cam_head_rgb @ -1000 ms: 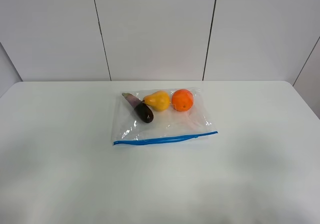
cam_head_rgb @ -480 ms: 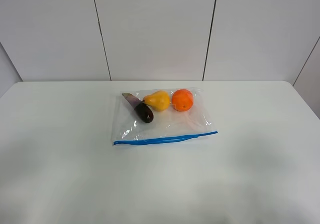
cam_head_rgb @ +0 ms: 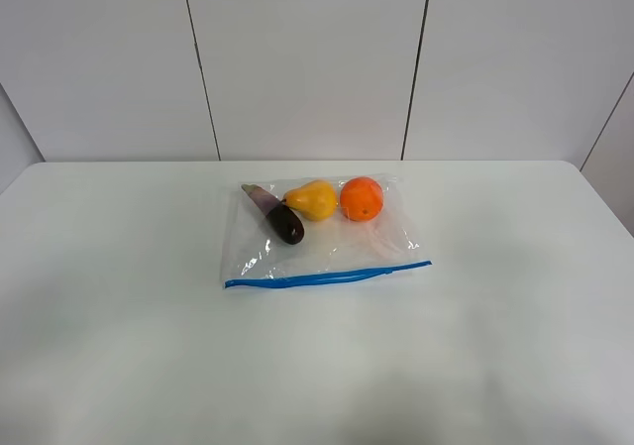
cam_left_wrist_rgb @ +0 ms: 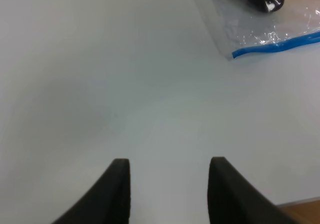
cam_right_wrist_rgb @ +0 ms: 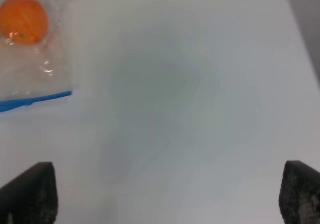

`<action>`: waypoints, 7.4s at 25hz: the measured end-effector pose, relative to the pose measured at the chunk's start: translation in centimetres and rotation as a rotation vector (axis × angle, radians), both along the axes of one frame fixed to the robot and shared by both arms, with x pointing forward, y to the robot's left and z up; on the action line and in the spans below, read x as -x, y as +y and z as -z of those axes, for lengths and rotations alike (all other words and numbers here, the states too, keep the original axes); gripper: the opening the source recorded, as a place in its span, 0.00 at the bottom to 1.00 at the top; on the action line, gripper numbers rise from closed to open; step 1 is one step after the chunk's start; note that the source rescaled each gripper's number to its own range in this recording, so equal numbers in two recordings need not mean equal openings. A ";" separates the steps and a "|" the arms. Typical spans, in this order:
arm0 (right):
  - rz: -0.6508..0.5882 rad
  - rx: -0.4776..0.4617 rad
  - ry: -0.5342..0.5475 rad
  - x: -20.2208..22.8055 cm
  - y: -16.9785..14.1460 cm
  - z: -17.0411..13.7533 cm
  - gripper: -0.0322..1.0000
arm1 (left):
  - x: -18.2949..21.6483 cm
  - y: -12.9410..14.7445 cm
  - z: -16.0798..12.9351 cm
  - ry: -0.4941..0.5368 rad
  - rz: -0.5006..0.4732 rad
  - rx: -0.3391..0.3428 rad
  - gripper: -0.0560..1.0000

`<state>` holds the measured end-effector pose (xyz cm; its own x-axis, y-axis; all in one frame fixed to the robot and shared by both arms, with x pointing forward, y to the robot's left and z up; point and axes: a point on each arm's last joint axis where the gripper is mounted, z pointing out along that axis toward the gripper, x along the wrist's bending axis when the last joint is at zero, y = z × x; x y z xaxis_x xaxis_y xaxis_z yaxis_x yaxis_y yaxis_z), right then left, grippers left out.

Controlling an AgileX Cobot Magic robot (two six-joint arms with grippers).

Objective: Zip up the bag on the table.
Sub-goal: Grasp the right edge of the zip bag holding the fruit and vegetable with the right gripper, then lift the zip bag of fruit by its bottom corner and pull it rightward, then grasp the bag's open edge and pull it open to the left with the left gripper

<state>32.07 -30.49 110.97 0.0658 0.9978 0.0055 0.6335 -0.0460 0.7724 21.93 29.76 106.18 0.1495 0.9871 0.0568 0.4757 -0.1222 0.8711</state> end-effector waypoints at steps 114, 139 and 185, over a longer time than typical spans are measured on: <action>-0.557 -0.727 0.868 -32.6 6.8 22.7 0.03 | -0.5 0.0 -1.1 0.008 -0.012 0.020 0.46; -0.463 -0.957 0.710 -33.4 7.8 16.4 0.03 | -22.9 -4.2 -4.1 0.157 0.397 -0.010 0.52; -0.468 -0.966 0.757 -32.7 10.7 15.0 0.03 | -33.2 -26.3 10.2 -0.057 0.770 -0.457 0.89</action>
